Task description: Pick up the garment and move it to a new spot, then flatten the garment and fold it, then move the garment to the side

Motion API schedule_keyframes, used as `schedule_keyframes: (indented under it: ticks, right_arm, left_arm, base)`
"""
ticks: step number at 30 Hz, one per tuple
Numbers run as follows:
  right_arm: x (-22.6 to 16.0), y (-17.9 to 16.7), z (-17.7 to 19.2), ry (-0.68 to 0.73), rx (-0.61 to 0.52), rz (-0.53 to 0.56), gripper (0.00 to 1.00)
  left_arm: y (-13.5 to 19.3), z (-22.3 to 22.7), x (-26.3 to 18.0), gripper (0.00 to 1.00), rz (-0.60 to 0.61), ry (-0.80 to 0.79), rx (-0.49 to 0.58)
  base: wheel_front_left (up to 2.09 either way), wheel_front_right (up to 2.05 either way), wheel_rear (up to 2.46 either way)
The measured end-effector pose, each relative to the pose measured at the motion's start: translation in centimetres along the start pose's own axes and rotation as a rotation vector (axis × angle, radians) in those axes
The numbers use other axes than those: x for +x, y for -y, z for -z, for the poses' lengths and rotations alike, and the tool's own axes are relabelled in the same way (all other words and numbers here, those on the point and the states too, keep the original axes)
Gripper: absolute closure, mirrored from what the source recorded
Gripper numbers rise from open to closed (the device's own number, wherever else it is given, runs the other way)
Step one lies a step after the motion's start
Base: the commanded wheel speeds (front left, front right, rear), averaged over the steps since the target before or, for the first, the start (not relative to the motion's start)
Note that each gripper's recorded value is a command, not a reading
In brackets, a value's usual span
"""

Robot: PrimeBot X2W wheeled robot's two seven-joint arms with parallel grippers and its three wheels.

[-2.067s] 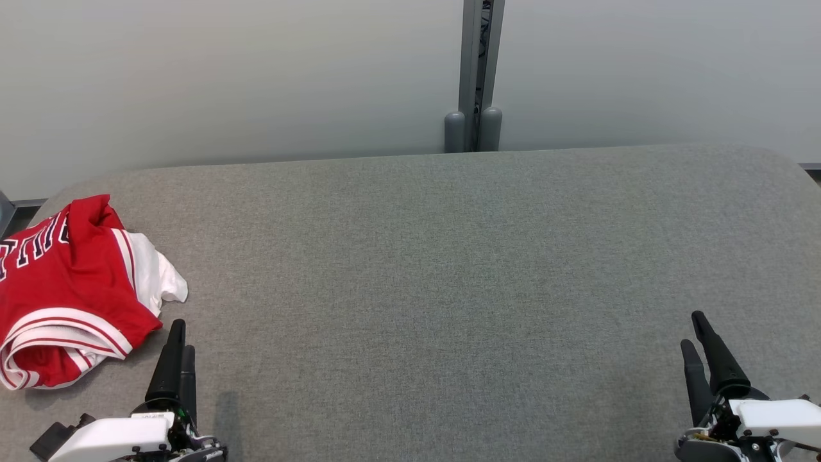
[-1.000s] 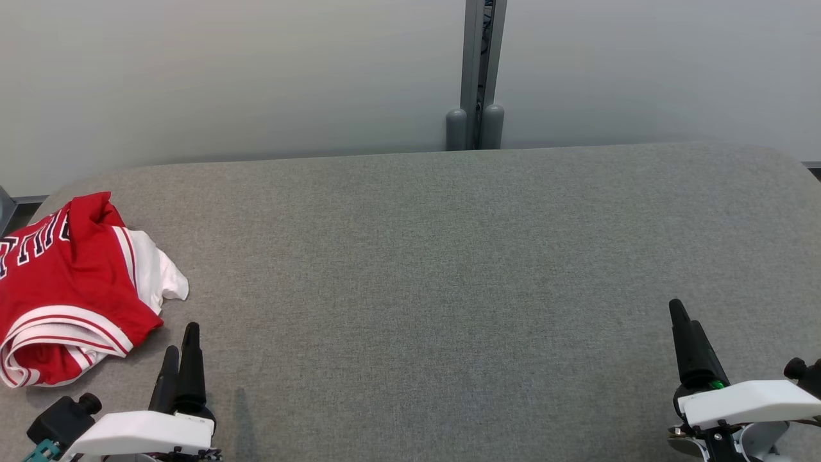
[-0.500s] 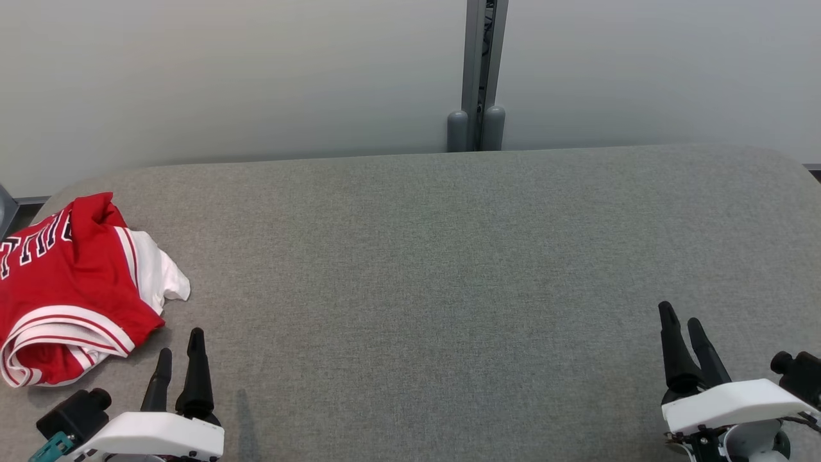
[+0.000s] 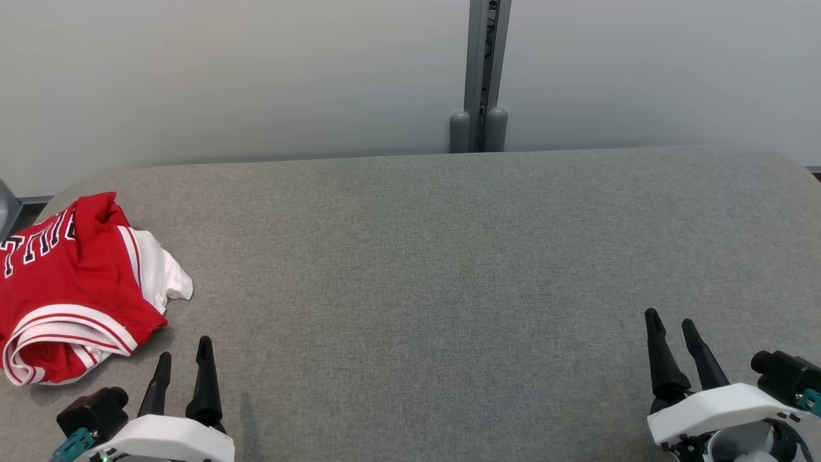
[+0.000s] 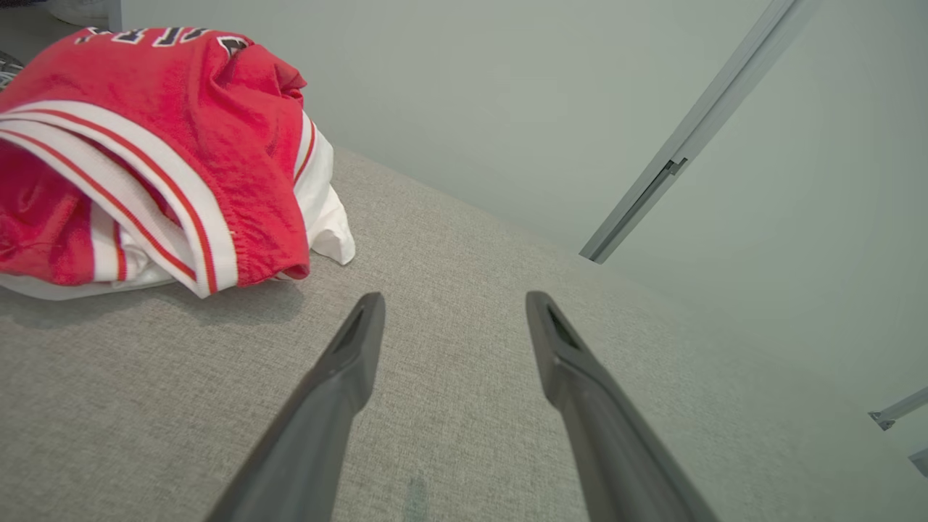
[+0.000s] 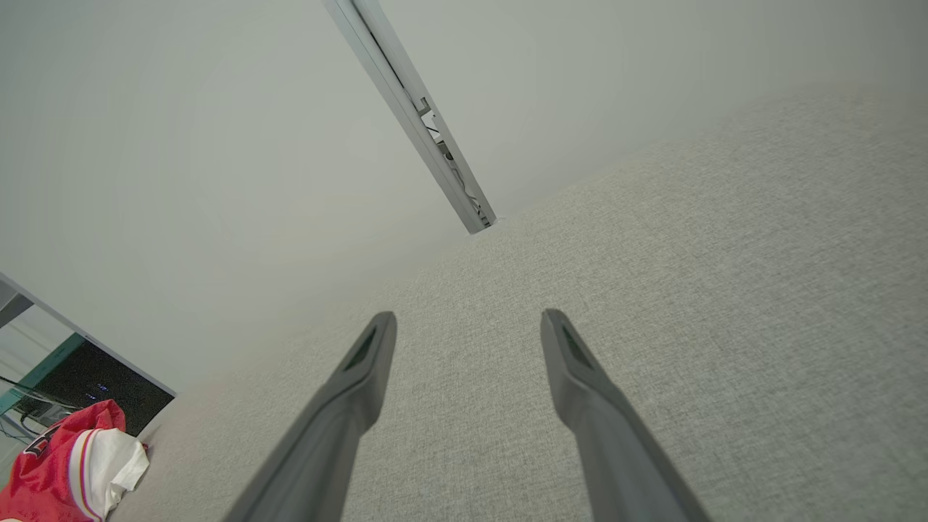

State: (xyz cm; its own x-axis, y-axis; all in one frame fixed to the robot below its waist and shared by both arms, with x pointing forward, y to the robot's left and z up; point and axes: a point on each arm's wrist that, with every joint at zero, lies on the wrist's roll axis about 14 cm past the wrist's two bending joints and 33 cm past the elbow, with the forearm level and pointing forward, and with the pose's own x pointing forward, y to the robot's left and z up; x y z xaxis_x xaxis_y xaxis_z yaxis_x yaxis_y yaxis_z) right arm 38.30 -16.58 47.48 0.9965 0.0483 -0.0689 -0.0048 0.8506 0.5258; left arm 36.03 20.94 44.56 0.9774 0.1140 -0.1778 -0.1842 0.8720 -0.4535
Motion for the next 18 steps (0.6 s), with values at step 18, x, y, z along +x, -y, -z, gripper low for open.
schedule_keyframes:
  ticks: [18]
  right_arm:
    - [0.30,-0.27,-0.68,0.030,-0.180,-0.024,0.00]
  left_arm:
    - [0.54,-0.50,-0.05,0.00,0.032,0.035,0.184]
  base:
    - [0.00,0.00,0.00]
